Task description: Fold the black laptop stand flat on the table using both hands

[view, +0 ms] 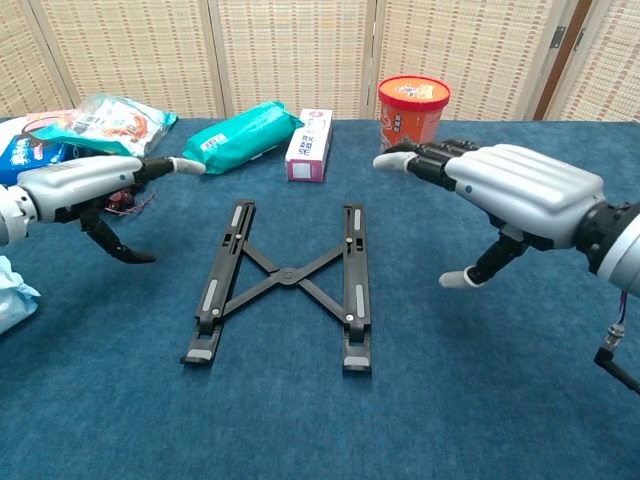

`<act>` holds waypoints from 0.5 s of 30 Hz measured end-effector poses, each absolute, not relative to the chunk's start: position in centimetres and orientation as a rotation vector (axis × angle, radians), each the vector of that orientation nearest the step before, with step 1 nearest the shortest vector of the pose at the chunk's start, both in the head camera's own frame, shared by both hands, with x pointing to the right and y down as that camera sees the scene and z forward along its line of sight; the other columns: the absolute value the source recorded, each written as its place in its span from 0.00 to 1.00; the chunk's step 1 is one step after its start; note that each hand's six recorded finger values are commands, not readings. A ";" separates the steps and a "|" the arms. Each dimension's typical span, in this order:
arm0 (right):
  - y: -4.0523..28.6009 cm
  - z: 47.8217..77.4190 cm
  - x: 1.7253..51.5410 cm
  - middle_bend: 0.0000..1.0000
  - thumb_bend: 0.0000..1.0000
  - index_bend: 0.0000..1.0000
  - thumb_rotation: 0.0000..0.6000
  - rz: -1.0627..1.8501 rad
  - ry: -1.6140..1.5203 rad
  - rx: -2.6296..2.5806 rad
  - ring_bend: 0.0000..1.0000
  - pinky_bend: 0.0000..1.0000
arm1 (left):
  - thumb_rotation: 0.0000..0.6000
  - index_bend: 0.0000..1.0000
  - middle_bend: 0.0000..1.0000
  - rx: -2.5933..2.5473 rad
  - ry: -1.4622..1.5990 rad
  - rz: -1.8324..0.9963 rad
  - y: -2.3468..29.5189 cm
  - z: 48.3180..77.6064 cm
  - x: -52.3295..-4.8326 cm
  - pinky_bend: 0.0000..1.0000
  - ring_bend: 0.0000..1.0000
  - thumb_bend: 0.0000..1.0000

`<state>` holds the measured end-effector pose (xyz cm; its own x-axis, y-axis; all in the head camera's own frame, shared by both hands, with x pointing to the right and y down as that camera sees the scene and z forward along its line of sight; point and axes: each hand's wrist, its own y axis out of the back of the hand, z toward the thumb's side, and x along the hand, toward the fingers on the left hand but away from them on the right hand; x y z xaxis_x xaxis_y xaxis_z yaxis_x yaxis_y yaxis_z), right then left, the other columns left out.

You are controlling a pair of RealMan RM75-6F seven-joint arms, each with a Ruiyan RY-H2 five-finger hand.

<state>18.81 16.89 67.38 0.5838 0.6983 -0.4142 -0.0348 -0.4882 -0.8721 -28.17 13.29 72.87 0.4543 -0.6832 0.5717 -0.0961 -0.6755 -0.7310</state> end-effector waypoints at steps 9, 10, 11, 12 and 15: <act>17.5 69.2 17.4 0.00 0.04 0.00 1.00 0.991 -0.489 -1.856 0.00 0.00 | 1.00 0.00 0.03 -2.100 0.642 -1.208 13.4 74.2 -26.8 0.04 0.04 0.17; 17.5 69.3 17.3 0.00 0.04 0.00 1.00 0.991 -0.485 -1.853 0.00 0.00 | 1.00 0.00 0.03 -2.098 0.641 -1.208 13.5 74.3 -26.7 0.04 0.04 0.17; 17.5 69.4 17.2 0.00 0.04 0.00 1.00 0.990 -0.482 -1.851 0.00 0.00 | 1.00 0.00 0.03 -2.097 0.639 -1.209 13.5 74.5 -26.6 0.04 0.04 0.17; 17.5 69.5 17.0 0.00 0.04 0.00 1.00 0.988 -0.480 -1.849 0.00 0.00 | 1.00 0.00 0.03 -2.098 0.640 -1.210 13.5 74.6 -26.5 0.04 0.04 0.17; 17.6 69.9 16.6 0.00 0.04 0.00 1.00 0.988 -0.472 -1.846 0.00 0.00 | 1.00 0.00 0.03 -2.111 0.654 -1.210 13.7 75.0 -26.2 0.04 0.04 0.17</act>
